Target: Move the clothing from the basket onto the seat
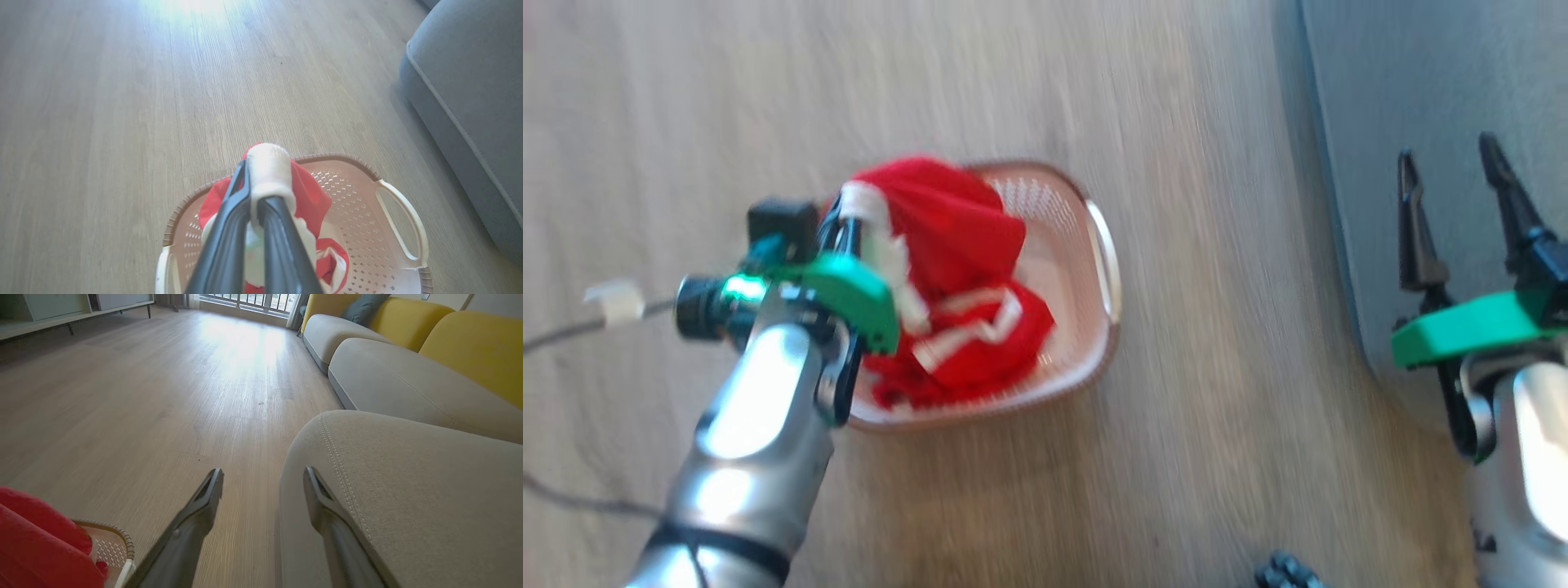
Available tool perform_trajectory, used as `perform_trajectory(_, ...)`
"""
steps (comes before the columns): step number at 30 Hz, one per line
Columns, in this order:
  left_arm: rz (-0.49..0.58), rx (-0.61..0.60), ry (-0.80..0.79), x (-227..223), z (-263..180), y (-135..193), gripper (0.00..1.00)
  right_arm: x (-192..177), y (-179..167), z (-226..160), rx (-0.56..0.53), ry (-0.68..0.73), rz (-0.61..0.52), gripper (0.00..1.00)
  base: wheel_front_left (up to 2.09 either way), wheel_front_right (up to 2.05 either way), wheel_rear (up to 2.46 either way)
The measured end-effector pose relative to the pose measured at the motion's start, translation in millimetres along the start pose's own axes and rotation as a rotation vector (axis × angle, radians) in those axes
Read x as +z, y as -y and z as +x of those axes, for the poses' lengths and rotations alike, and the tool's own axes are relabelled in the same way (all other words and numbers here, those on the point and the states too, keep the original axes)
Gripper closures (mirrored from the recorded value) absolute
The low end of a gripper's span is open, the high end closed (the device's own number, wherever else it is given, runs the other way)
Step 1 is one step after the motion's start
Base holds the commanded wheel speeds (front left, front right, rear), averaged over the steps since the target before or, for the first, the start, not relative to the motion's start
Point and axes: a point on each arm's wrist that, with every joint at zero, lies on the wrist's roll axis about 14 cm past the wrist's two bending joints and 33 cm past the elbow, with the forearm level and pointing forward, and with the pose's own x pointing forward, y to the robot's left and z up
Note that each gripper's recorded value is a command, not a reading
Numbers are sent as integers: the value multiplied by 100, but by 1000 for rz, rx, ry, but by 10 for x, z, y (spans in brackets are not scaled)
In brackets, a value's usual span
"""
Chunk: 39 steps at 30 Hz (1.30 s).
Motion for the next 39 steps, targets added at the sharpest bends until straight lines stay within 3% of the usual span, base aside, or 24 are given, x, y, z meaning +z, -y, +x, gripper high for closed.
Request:
perform_trajectory(9,-23,107,245,757,-912,-315,100,476,-149,-372,42,105,22,0,0,0,0)
perform_trajectory(16,-20,183,347,979,-1467,-520,100,735,-235,-566,69,173,28,0,0,0,0)
perform_trajectory(30,-11,189,430,1266,-1848,-500,100,818,-555,-738,187,194,12,0,0,0,0)
perform_trajectory(35,1,131,459,1398,-1883,-328,100,797,-975,-785,337,185,-9,0,0,0,0)
perform_trajectory(39,36,8,473,1540,-1927,22,100,1021,-1598,-809,561,239,-37,0,0,0,0)
